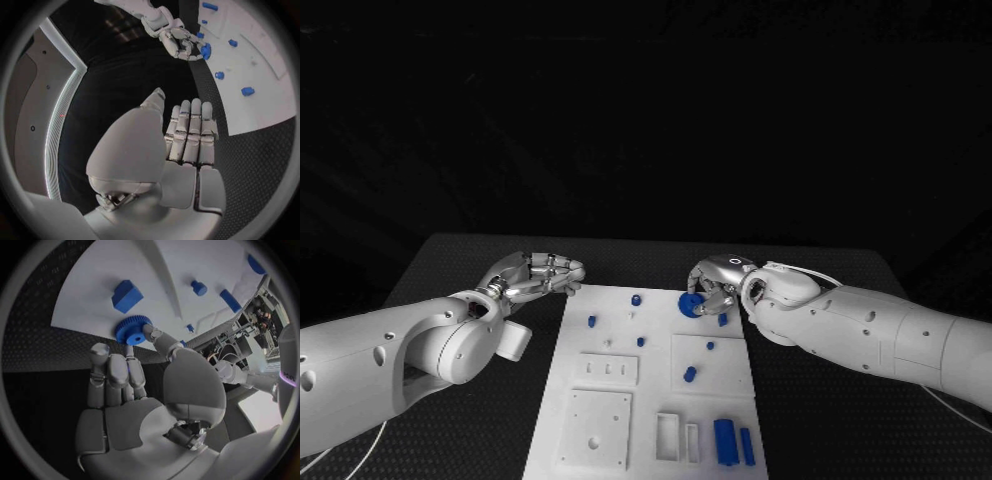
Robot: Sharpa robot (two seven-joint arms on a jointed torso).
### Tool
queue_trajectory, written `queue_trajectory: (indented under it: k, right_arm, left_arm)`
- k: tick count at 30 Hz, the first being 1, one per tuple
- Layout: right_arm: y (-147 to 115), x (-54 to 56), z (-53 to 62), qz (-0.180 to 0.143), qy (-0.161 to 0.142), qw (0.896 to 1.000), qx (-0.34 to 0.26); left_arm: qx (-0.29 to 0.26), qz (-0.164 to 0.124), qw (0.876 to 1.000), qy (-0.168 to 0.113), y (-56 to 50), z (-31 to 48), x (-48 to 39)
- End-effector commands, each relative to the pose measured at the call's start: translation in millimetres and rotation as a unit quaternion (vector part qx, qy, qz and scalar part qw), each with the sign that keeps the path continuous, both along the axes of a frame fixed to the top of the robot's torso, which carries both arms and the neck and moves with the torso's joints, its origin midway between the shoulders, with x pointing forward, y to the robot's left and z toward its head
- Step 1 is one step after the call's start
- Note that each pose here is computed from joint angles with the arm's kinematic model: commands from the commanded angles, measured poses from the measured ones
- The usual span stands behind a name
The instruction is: Assemble the parts on the task board
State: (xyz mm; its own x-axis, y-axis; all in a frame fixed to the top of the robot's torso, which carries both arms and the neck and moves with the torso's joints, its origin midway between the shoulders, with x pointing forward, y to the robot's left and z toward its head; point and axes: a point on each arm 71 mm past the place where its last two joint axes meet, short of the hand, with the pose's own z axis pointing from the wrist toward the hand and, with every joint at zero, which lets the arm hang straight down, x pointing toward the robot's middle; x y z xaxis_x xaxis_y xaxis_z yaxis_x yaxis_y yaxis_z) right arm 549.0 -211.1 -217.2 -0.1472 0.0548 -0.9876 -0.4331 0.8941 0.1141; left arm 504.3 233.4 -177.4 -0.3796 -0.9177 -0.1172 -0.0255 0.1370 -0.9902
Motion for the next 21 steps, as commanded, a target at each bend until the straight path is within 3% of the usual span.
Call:
queue_trajectory:
  k: [1, 9, 21]
  right_arm:
    - [2.4, -4.1, -10.3, 0.013, -0.001, 0.999, -0.035]
    - [6.3, -4.9, -11.6, 0.022, -0.01, 0.999, -0.047]
    - [10.3, -12.8, -1.9, 0.037, -0.067, 0.996, -0.039]
  left_arm:
    - [-0.002, -0.004, 1.0, -0.004, -1.9, 1.7, -0.4]
    - [-0.002, -0.004, 1.0, -0.004, -2.6, 1.8, -1.0]
    - [-0.003, -0.004, 1.0, -0.004, -1.9, 2.0, -1.4]
